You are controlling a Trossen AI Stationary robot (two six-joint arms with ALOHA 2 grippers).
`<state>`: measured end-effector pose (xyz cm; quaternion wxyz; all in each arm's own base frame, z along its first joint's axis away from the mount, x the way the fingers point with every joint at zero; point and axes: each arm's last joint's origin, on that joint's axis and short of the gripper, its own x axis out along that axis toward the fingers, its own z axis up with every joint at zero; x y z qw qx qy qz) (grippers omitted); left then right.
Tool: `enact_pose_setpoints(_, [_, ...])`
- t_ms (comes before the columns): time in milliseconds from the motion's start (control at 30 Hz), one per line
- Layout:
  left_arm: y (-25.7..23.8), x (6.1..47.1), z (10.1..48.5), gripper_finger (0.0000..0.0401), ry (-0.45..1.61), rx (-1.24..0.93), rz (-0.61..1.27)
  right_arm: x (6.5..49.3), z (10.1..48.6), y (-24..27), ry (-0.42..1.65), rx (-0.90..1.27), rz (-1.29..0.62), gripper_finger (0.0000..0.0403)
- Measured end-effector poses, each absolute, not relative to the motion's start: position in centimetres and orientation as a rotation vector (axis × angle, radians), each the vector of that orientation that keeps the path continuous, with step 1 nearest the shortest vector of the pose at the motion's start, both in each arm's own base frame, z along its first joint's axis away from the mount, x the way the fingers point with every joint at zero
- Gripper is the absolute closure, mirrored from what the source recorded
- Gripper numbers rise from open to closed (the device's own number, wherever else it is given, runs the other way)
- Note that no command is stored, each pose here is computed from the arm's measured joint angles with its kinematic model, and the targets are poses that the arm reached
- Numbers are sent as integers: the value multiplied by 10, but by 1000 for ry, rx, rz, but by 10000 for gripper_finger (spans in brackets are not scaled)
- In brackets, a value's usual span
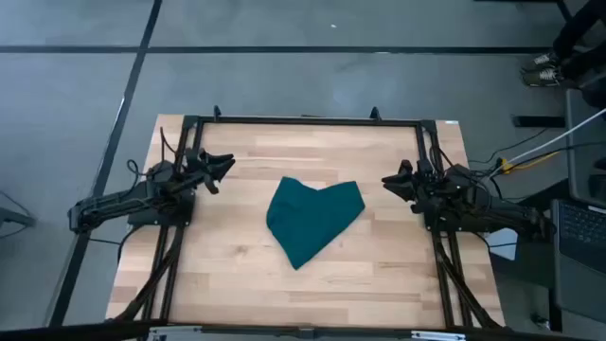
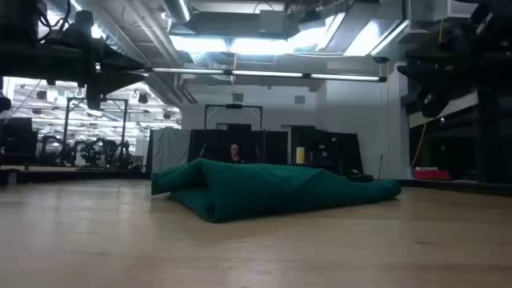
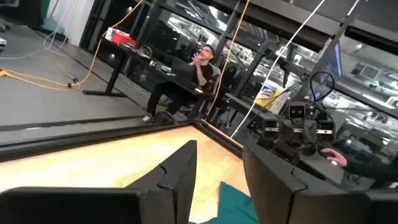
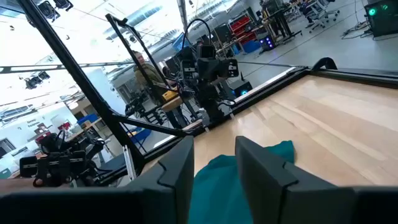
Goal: Fold microfiber towels
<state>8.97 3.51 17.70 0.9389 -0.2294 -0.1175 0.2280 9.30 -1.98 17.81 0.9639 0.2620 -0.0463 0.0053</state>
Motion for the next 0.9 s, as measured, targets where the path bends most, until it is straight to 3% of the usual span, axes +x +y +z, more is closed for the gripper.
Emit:
enact_pose_setpoints(300, [35,90,175,274,-239,-540,458,93,176,-20,-76,504,4,268])
enact_pose_setpoints(500, [32,99,158,274,15,-524,343,98,168,-24,11,227,-116,267])
enact_pose_setpoints(633, [31,109,143,274,200,-540,308,104,158,-26,125,186,-135,268])
enact_pose_setpoints(767, [27,120,135,274,297,-443,263,110,148,-26,244,234,-92,262])
enact_pose_setpoints(900, [24,138,145,274,314,-214,246,114,140,-23,329,234,-42,259])
